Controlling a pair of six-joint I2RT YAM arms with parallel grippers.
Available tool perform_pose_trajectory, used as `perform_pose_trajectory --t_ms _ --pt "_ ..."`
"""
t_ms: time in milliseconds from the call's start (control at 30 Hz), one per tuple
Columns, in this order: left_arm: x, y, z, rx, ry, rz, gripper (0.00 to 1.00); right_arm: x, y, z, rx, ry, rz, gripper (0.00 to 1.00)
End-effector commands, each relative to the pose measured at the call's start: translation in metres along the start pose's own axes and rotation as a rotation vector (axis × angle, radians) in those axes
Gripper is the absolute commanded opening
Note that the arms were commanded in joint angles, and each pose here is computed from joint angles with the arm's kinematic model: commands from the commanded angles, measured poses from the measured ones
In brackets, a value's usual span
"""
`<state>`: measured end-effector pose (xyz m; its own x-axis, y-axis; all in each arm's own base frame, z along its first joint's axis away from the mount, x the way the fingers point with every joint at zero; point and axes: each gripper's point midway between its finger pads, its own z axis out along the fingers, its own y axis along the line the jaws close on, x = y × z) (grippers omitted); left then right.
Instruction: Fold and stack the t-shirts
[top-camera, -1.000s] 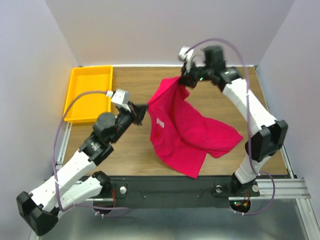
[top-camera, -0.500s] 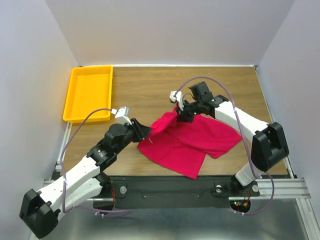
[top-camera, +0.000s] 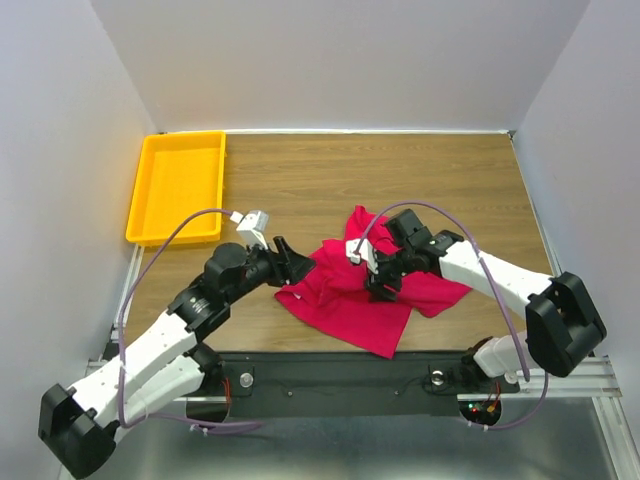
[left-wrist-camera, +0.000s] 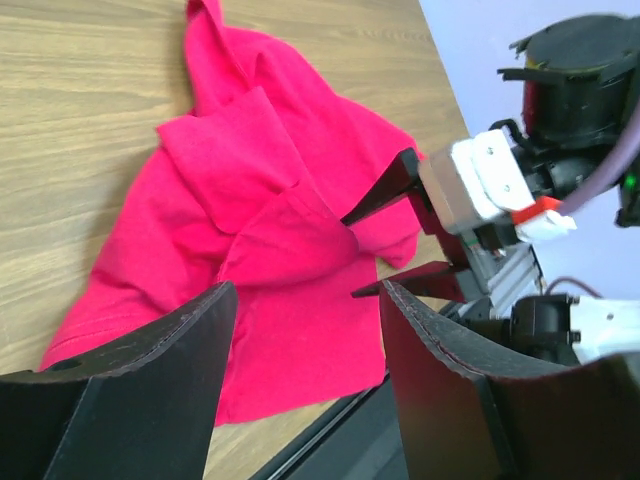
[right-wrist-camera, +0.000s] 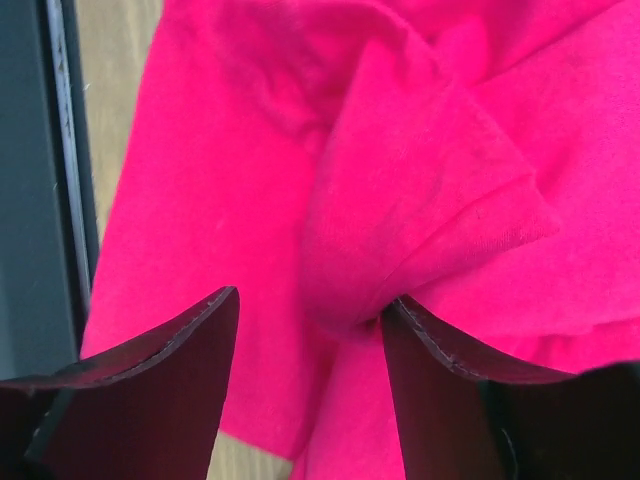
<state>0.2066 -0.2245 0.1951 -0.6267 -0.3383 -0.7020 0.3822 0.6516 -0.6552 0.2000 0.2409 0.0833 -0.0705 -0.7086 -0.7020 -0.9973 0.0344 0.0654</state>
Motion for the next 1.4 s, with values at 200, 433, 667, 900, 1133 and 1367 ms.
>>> perform_pose_trajectory --t_ms 200,433,667,900,1133,1367 --pt "0.009 -0.025 0.064 0.175 0.167 0.211 0.68 -0.016 -0.003 -0.040 0.090 -0.028 -0.030 0.68" --pt "0.005 -0.042 0.096 0.295 0.241 0.411 0.68 -0.001 -0.069 -0.122 0.308 -0.226 0.251 0.68" --pt "0.031 -0.041 0.113 0.371 0.406 0.497 0.68 0.021 -0.062 -0.122 0.317 -0.254 0.332 0.69" --pt "0.053 -0.022 0.128 0.335 0.549 0.591 0.69 0.033 -0.063 -0.122 0.310 -0.281 0.390 0.69" --pt "0.071 -0.008 0.142 0.276 0.682 0.582 0.68 0.035 -0.064 -0.126 0.322 -0.296 0.401 0.69" --pt "0.083 -0.017 0.137 0.334 0.760 0.532 0.05 0.036 -0.064 -0.128 0.332 -0.303 0.401 0.69"
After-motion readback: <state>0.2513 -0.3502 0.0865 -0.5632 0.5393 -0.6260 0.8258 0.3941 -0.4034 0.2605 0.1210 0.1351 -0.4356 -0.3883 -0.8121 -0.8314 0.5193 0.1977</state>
